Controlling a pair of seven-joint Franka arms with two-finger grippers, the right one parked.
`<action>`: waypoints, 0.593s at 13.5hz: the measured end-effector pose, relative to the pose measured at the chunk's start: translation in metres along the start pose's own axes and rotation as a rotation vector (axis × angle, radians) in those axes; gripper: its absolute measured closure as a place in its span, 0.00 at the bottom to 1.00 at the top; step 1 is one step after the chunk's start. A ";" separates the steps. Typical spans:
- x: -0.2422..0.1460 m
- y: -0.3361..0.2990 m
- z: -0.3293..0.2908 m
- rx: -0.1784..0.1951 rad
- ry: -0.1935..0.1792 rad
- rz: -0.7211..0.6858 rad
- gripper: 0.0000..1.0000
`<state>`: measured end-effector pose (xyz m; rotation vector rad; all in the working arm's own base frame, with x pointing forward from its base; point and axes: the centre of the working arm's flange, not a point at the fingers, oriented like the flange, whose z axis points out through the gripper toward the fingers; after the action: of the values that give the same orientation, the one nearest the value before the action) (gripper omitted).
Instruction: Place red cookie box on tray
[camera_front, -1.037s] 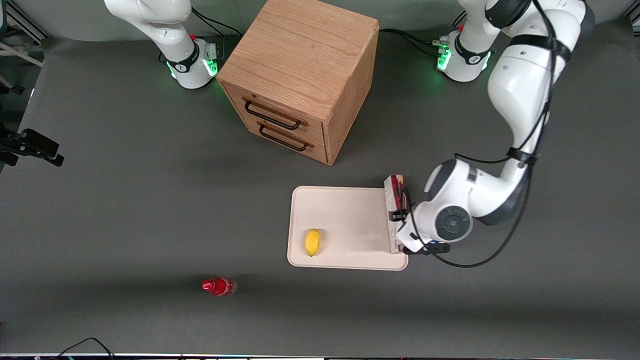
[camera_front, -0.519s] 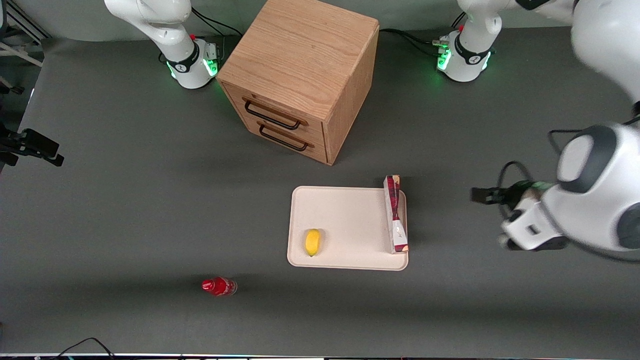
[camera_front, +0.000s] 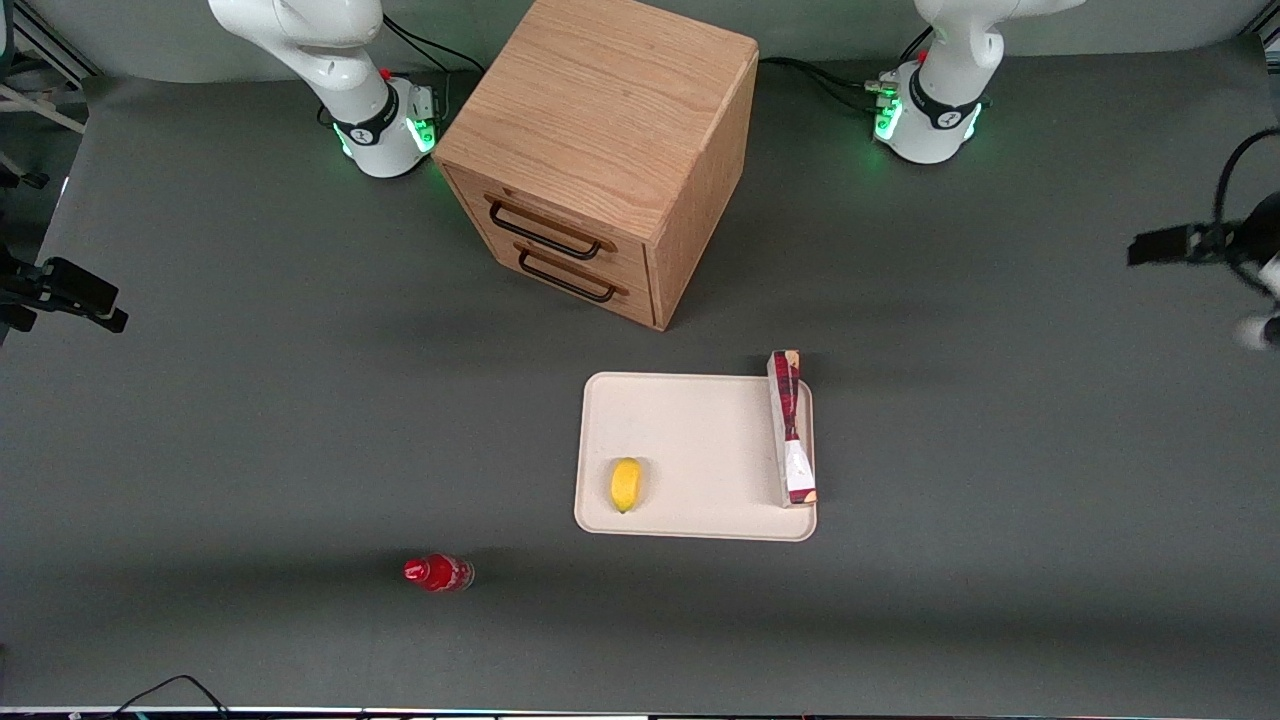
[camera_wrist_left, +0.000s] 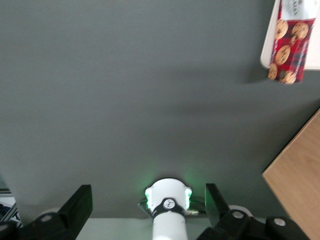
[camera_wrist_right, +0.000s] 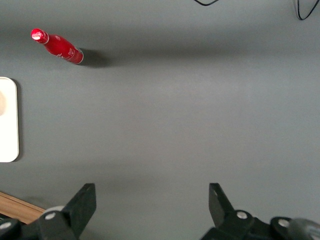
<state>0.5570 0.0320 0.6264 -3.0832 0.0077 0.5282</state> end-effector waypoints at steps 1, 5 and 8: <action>-0.020 -0.011 0.001 0.000 0.030 -0.008 0.00; -0.074 -0.007 0.020 0.011 0.115 0.003 0.00; -0.071 0.008 0.022 0.023 0.135 0.031 0.00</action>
<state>0.4828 0.0248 0.6287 -3.0946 0.0621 0.3176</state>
